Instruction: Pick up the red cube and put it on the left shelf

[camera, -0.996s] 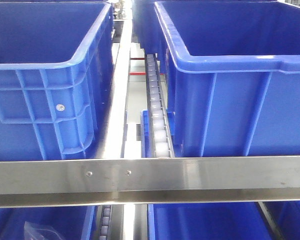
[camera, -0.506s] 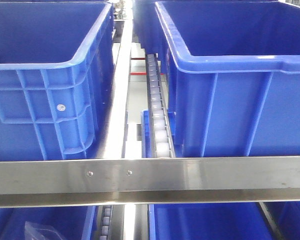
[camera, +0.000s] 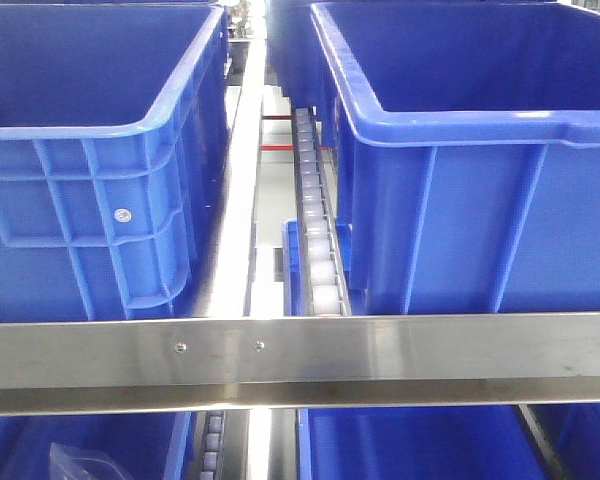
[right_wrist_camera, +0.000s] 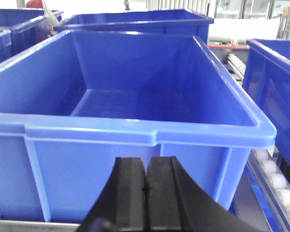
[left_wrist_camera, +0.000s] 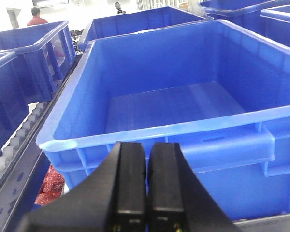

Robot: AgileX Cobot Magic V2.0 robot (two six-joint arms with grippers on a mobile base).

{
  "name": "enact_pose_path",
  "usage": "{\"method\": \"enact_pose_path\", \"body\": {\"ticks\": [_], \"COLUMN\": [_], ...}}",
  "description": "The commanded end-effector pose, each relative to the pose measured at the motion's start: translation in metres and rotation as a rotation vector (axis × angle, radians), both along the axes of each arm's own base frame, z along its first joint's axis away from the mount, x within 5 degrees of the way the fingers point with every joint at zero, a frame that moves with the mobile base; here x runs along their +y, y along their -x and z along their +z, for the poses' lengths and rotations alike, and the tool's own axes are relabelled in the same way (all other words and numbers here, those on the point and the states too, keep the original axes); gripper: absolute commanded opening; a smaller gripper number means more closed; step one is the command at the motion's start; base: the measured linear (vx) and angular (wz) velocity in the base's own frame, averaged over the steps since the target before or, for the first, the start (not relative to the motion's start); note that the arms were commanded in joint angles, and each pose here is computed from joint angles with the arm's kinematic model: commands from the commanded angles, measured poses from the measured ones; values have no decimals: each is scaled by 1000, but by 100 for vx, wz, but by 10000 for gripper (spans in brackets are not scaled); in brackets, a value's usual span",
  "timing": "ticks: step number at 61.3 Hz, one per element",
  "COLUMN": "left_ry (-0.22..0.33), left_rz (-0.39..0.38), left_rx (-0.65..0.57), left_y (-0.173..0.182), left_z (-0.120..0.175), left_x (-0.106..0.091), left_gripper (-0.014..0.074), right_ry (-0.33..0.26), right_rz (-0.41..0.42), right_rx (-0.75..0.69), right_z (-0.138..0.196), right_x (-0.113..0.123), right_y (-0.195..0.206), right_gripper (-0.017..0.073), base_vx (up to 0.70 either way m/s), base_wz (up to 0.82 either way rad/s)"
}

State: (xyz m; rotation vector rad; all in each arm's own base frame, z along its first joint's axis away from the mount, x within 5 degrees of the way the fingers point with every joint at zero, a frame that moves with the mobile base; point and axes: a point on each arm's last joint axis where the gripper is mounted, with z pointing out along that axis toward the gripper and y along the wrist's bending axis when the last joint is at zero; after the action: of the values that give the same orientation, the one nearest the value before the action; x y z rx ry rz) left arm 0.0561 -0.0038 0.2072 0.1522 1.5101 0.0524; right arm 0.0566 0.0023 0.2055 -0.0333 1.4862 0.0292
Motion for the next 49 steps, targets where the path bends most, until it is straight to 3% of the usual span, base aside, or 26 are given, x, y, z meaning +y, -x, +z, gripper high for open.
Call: {"method": "enact_pose_path", "body": {"ticks": [1, 49], "left_ry": [8, 8], "left_rz": [0, 0], "left_rx": [-60, -60], "left_y": [-1, -1], "left_z": [0, 0], "left_x": [0, 0], "left_gripper": [106, 106], "right_ry": [14, 13], "right_rz": [-8, -8], "right_rx": [-120, -127], "right_z": [16, 17], "right_x": [0, 0], "right_y": [4, 4], "right_gripper": [57, 57], "base_vx": [0, 0], "base_wz": [0, 0]}}
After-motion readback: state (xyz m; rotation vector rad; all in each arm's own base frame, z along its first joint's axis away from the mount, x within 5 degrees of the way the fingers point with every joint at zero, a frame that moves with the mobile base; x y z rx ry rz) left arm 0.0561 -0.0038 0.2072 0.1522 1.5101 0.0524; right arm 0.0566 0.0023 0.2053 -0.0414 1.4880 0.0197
